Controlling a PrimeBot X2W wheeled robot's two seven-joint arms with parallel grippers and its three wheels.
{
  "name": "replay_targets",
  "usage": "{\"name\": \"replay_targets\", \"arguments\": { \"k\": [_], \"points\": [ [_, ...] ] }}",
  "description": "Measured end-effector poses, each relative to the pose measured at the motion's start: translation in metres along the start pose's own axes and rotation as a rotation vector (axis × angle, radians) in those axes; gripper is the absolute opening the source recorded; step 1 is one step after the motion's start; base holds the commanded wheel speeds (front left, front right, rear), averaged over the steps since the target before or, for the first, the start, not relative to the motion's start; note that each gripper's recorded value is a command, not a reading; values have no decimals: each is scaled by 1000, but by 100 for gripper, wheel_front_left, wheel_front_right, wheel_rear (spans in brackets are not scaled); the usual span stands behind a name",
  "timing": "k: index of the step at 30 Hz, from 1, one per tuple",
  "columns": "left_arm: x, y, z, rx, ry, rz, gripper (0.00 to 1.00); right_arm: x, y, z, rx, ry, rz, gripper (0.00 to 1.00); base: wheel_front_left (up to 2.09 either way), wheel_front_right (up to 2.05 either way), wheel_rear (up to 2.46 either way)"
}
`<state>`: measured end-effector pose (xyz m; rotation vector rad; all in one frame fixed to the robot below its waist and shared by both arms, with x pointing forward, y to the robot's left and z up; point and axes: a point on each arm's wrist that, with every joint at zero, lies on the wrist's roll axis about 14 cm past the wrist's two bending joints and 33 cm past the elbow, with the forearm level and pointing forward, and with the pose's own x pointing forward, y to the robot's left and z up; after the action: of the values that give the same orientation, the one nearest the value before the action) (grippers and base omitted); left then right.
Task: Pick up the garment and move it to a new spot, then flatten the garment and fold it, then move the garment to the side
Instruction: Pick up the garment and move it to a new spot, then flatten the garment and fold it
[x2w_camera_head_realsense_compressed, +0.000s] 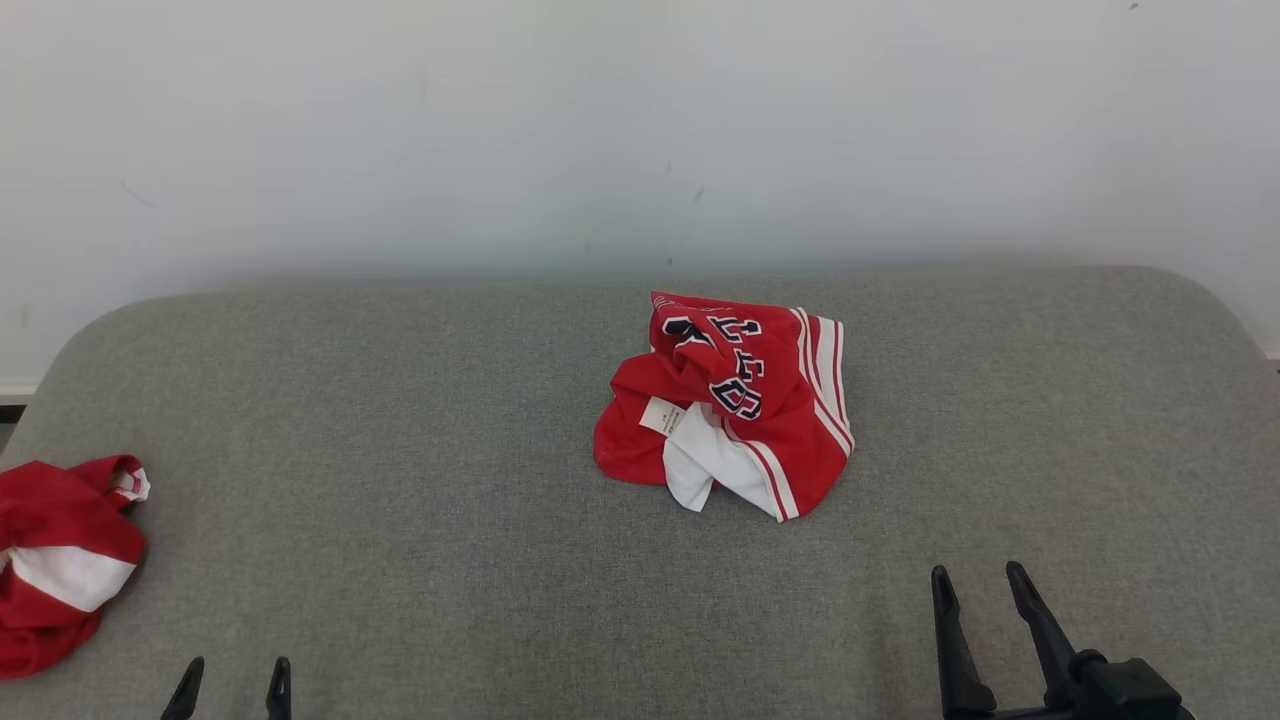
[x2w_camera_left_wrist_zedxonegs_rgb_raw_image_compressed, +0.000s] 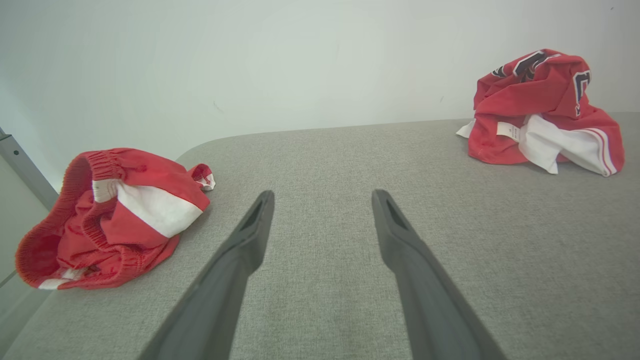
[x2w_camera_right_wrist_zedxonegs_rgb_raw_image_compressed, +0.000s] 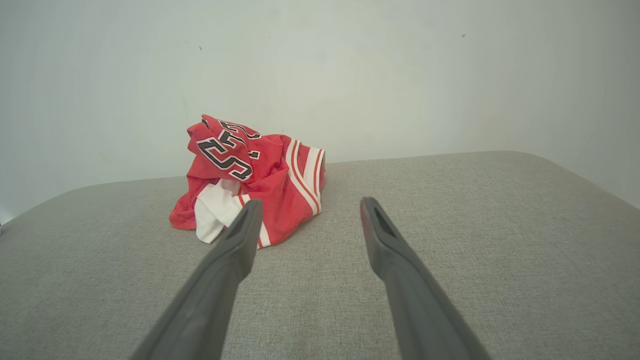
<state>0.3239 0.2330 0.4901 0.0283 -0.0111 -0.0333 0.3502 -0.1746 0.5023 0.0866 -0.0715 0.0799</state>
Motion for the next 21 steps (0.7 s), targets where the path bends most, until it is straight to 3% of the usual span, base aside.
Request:
{"name": "replay_targets", "arguments": {
  "k": [21],
  "points": [
    [1,2,-1,13,6,1,100,-1,0,-4,1,13,-1,100,0,0,0]
  ]
}}
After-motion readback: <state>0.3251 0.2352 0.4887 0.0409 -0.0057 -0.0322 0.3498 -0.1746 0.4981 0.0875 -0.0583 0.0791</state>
